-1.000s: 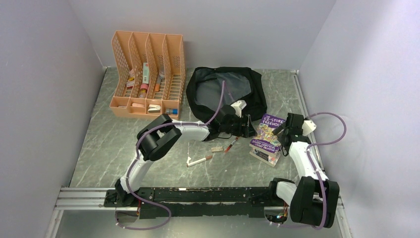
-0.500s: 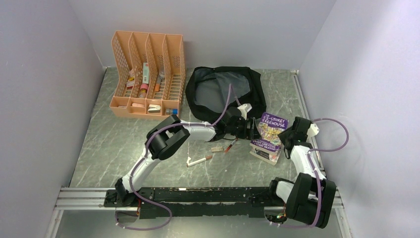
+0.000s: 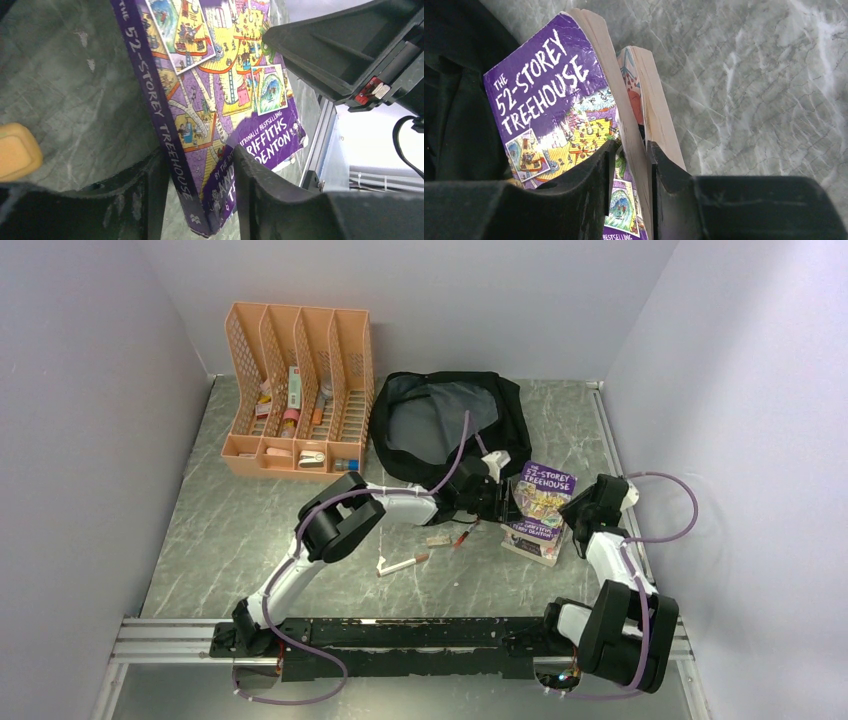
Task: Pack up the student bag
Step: Pick up the book from the center of the board.
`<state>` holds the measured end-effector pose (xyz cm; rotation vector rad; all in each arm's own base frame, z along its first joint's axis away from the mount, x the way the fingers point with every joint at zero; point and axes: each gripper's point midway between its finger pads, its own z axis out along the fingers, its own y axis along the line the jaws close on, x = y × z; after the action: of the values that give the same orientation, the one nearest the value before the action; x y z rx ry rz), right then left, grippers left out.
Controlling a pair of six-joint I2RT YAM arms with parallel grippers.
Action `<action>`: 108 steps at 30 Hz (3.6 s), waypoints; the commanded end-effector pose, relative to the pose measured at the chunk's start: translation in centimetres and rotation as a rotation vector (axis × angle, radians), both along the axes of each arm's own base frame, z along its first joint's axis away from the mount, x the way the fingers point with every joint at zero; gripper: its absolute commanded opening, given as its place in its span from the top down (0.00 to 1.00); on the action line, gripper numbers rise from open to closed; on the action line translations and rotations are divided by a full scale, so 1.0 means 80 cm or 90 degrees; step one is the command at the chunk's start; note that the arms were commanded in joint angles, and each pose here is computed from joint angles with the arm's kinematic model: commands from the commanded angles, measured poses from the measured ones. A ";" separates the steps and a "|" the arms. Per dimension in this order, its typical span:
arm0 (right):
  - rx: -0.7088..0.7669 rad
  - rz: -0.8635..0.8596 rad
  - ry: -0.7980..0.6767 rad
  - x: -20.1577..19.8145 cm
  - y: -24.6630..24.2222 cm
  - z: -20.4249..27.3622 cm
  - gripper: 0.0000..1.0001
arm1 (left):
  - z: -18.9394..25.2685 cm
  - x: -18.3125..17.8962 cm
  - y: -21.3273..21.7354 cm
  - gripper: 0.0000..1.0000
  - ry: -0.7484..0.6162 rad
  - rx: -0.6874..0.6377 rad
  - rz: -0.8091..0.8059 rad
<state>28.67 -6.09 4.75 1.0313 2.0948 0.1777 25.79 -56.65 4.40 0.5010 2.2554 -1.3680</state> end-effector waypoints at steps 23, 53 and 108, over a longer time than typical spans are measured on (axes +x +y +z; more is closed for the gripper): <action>0.024 0.107 -0.163 0.018 0.044 0.167 0.20 | 0.197 0.017 0.042 0.95 -0.283 0.011 -0.032; -0.079 1.050 -0.768 -0.034 0.349 0.391 0.20 | 0.360 -0.073 0.385 0.95 -0.552 0.100 0.006; 0.176 1.197 -0.977 -0.167 0.386 0.500 1.00 | 0.467 -0.154 0.374 0.09 -0.653 -0.205 -0.052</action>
<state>16.83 25.44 41.53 -1.1599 0.9401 1.4462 14.31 -25.25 39.88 0.8886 1.2841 -0.9972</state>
